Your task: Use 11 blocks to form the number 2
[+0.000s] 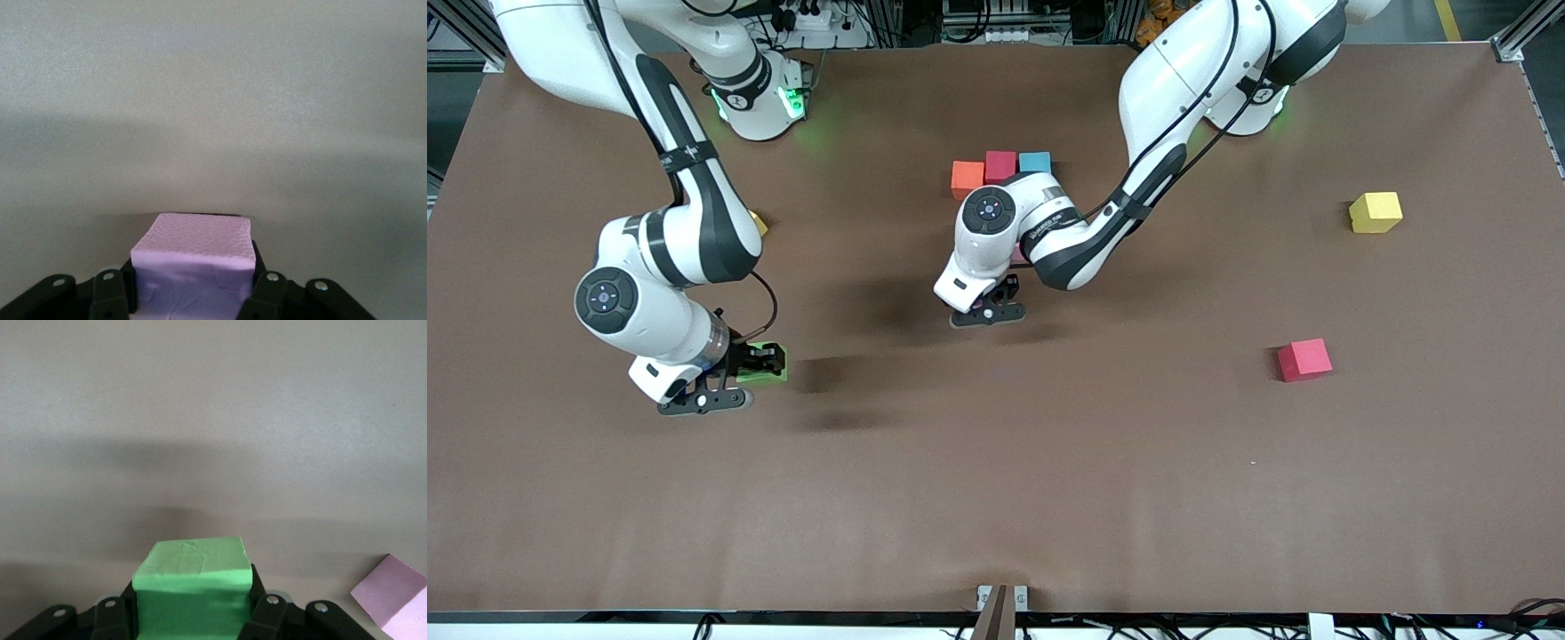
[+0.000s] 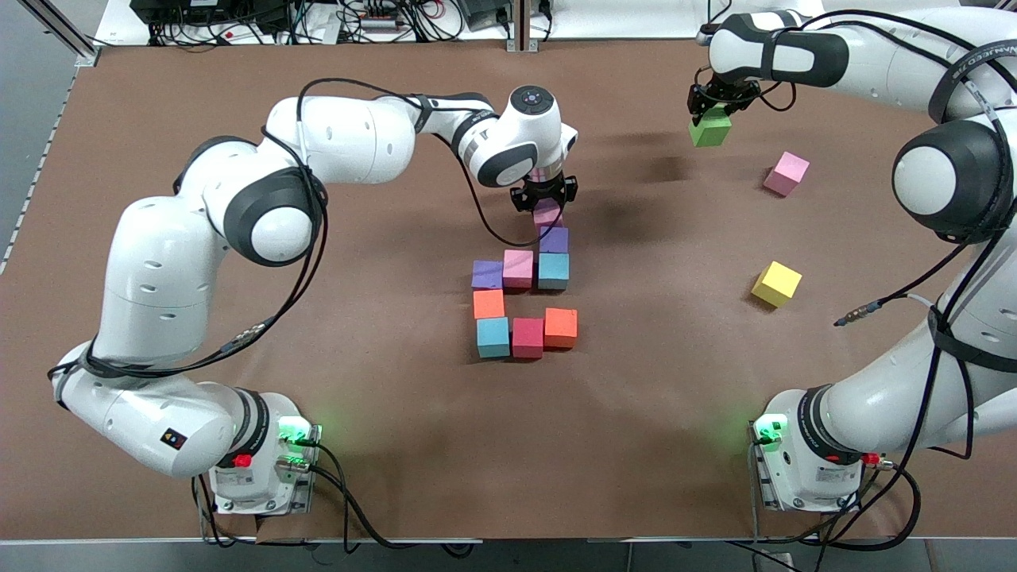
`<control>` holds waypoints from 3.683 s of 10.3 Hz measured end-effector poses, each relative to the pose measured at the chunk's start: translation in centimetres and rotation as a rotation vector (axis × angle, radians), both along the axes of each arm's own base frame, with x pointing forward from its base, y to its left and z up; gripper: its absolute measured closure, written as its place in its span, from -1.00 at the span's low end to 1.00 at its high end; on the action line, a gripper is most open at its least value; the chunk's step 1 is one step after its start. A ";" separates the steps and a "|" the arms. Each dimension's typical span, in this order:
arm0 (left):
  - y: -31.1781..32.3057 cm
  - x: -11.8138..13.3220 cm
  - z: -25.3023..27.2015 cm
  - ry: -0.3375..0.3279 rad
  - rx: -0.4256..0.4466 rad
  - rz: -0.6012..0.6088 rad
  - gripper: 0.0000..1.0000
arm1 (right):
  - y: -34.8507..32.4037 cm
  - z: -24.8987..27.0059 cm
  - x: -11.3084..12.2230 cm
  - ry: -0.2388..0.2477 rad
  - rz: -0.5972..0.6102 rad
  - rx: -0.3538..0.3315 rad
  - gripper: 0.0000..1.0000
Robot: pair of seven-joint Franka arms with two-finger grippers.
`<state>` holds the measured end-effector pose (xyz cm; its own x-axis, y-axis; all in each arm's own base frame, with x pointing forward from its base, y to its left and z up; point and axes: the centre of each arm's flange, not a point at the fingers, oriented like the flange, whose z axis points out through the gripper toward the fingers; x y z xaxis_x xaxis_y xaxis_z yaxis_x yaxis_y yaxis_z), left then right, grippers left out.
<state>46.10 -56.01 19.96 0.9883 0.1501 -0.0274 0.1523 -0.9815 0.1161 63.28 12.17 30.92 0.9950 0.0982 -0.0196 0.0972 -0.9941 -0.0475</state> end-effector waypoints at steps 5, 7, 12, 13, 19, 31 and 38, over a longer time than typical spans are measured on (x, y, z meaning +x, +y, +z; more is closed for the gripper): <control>-0.2 -0.3 0.0 -0.001 0.000 -0.016 -0.15 | -0.7 0.0 0.1 0.000 -0.013 -0.002 -0.19; -0.5 -0.6 0.0 -0.004 0.000 -0.044 -0.15 | -0.8 0.0 0.1 0.000 -0.013 -0.002 -0.19; -0.6 -0.7 -0.1 -0.004 0.001 -0.055 -0.23 | -0.9 0.0 0.2 -0.001 -0.016 -0.003 -0.19; -0.6 -0.7 -0.1 -0.004 0.001 -0.058 -0.26 | -1.0 0.0 0.2 -0.001 -0.017 -0.003 -0.19; -0.4 0.2 0.5 -0.017 -0.007 -0.046 -1.00 | -1.0 0.0 0.2 -0.001 -0.017 -0.003 -0.19; 24.5 14.5 22.9 -0.135 0.178 0.051 -1.00 | 19.3 1.5 -5.6 -0.032 0.331 0.054 -0.19; 53.2 17.2 15.3 0.082 0.120 -0.151 -1.00 | 31.9 1.0 -6.6 -0.127 0.864 0.142 -0.19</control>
<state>63.26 -2.79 35.30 0.9950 0.0074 -0.0991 0.0065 -0.9999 -0.0097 56.66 44.07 31.89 0.5660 0.8095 0.1559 0.8244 -0.5566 -0.1030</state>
